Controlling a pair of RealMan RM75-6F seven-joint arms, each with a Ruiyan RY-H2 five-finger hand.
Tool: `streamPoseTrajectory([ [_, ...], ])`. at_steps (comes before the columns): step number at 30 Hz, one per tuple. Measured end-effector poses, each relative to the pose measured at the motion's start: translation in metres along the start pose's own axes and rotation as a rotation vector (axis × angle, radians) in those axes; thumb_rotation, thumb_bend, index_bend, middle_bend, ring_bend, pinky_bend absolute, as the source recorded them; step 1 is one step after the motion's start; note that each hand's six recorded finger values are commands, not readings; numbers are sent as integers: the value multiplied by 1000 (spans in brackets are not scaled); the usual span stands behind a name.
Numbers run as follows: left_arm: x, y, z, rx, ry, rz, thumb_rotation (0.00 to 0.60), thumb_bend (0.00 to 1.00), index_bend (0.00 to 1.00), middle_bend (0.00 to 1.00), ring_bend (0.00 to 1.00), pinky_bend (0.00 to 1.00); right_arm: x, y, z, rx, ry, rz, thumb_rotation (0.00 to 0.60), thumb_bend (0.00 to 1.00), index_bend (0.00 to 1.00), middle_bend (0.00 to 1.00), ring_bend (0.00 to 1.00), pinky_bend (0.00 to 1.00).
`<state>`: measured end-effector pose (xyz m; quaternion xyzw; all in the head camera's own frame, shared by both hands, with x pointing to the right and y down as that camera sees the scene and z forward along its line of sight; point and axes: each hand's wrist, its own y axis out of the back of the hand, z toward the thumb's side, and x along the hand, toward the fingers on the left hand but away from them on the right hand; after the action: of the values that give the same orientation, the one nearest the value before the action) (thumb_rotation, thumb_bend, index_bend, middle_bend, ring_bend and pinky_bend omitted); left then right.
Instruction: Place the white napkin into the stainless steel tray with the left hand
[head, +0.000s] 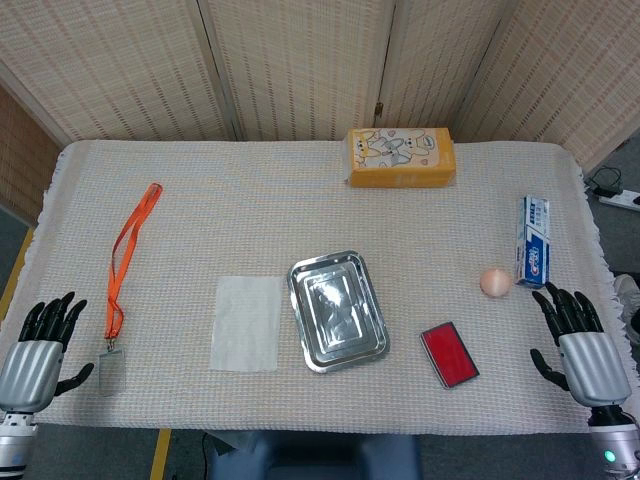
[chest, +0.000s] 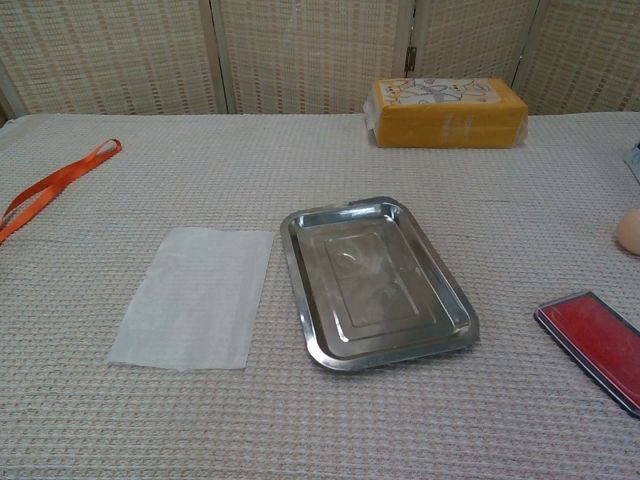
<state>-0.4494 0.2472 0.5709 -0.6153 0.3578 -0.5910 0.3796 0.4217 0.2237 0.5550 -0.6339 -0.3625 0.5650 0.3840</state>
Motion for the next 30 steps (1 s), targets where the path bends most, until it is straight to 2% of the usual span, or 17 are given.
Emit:
streamPoseTrajectory([
  [8,4,-11,5,9,-6,-35,600,249,0,0,0,4,3,6,-4,-13,0,-10,600,403,0,0,0,0],
  [10,4,-12,9,1,-27,-35,600,250,4,83,35,78,4,6,-4,-13,8,-10,600,403,0,0,0,0],
  [12,4,-11,16,-2,-61,-23,600,249,53,317,209,374,6,7,-3,-16,13,-9,600,403,0,0,0,0],
  [14,3,-11,23,-1,-102,-7,600,249,163,631,499,737,7,8,-1,-18,22,-11,600,403,0,0,0,0],
  [15,1,-12,28,2,-133,2,600,249,214,738,601,819,8,8,0,-19,28,-13,600,403,0,0,0,0],
  [18,-1,-16,42,7,-218,29,600,248,372,931,790,961,15,10,3,-15,45,-22,600,404,0,0,0,0],
  [20,-2,-17,52,7,-273,58,600,248,451,991,889,998,19,10,2,-16,40,-16,600,403,0,0,0,0],
  [22,-4,-21,62,6,-340,85,600,248,489,1000,957,1000,19,11,-1,-28,30,-11,600,402,0,0,0,0],
  [24,-5,-29,67,-11,-386,84,600,248,502,1000,992,1000,20,14,-5,-43,21,-18,600,402,0,0,0,0],
  [26,-6,-37,70,-42,-407,60,600,248,485,1000,1000,1000,20,20,-8,-59,15,-36,600,403,0,0,0,0],
  [30,-5,-58,77,-98,-416,-41,600,249,445,1000,1000,1000,19,29,-11,-81,12,-66,600,402,0,0,0,0],
])
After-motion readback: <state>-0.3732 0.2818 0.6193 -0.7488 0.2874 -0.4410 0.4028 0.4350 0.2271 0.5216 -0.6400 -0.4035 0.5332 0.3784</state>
